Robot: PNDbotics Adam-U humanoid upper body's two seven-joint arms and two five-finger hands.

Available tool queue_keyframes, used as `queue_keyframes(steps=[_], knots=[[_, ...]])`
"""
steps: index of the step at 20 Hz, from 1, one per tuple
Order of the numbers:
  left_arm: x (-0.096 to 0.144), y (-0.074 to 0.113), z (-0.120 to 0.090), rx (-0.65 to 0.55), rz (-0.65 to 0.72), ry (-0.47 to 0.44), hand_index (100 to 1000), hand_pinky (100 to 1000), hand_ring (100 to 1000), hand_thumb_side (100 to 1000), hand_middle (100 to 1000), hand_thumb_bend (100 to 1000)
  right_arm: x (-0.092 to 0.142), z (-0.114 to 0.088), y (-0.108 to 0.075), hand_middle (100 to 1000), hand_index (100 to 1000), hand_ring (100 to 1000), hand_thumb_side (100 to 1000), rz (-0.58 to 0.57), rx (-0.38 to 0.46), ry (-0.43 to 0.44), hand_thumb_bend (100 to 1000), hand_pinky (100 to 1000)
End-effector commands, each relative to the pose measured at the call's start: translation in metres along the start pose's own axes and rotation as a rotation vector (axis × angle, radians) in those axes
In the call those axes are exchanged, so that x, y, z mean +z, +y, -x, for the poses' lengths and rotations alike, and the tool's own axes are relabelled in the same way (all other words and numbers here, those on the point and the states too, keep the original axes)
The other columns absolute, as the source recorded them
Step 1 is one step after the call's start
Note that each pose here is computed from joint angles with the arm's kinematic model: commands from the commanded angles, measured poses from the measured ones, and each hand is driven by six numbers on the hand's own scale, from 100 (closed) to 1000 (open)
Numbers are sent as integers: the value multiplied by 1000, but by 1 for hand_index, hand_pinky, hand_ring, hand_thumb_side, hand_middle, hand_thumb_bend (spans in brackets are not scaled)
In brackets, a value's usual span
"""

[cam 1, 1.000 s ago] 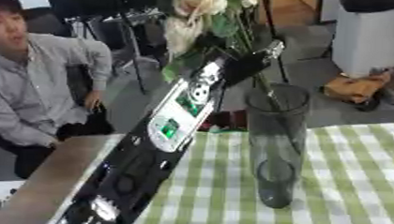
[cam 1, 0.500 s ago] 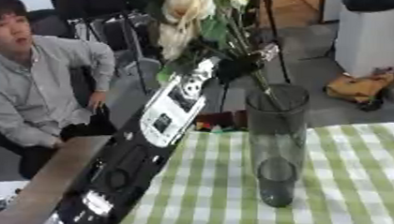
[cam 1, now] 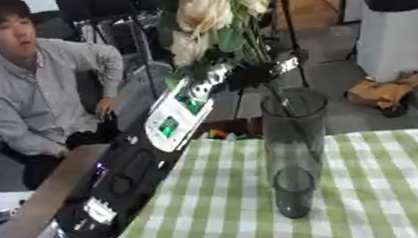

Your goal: Arrange flowers into the vase.

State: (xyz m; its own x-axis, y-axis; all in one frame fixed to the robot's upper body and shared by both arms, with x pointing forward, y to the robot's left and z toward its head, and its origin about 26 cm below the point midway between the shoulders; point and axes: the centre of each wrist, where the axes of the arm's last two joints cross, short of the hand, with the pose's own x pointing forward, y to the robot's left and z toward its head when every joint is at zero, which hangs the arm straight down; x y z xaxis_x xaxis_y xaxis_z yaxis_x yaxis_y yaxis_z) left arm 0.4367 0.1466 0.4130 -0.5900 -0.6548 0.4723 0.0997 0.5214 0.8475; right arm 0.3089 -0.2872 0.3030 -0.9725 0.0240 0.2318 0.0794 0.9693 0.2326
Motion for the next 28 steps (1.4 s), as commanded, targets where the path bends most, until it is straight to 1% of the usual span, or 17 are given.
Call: queue_keyframes(steps=[1, 5, 8, 9, 11, 15, 19, 24, 26, 28], knots=[[6, 17, -5, -41, 15, 9, 1000, 776, 939, 879, 962, 388, -5, -6, 1, 809, 831, 811, 1000, -10, 4, -28, 100, 741], [6, 15, -2, -52, 107, 47, 1000, 788, 945, 884, 971, 395, -5, -6, 1, 808, 829, 810, 1000, -3, 6, -29, 100, 740], [7, 16, -2, -51, 179, 67, 1000, 796, 950, 889, 979, 432, -4, -5, 1, 808, 829, 810, 1000, -1, 8, -25, 100, 740], [7, 17, -3, -52, 193, 70, 1000, 796, 950, 889, 979, 432, -4, -5, 1, 808, 829, 810, 1000, -1, 9, -23, 100, 740], [8, 19, -4, -58, 214, 80, 1000, 804, 954, 880, 986, 477, -3, -5, 1, 808, 828, 810, 1000, -3, 11, -21, 100, 740], [11, 22, -5, -83, 243, 110, 1000, 818, 961, 855, 996, 516, -2, -5, 0, 807, 828, 809, 1000, -2, 14, -18, 100, 740], [13, 26, -5, -111, 244, 133, 1000, 827, 967, 846, 1000, 536, -1, -4, 0, 808, 828, 809, 1000, -1, 15, -14, 100, 740], [16, 29, -7, -181, 201, 169, 1000, 842, 977, 834, 1000, 574, 0, -4, 0, 807, 827, 809, 1000, 0, 18, -11, 100, 739], [17, 30, -8, -195, 188, 169, 1000, 844, 978, 836, 1000, 578, 0, -4, 0, 807, 827, 808, 1000, 1, 20, -9, 100, 739], [18, 30, -8, -198, 180, 170, 1000, 845, 978, 834, 1000, 606, 0, -4, 0, 807, 827, 808, 1000, 2, 21, -10, 100, 739]])
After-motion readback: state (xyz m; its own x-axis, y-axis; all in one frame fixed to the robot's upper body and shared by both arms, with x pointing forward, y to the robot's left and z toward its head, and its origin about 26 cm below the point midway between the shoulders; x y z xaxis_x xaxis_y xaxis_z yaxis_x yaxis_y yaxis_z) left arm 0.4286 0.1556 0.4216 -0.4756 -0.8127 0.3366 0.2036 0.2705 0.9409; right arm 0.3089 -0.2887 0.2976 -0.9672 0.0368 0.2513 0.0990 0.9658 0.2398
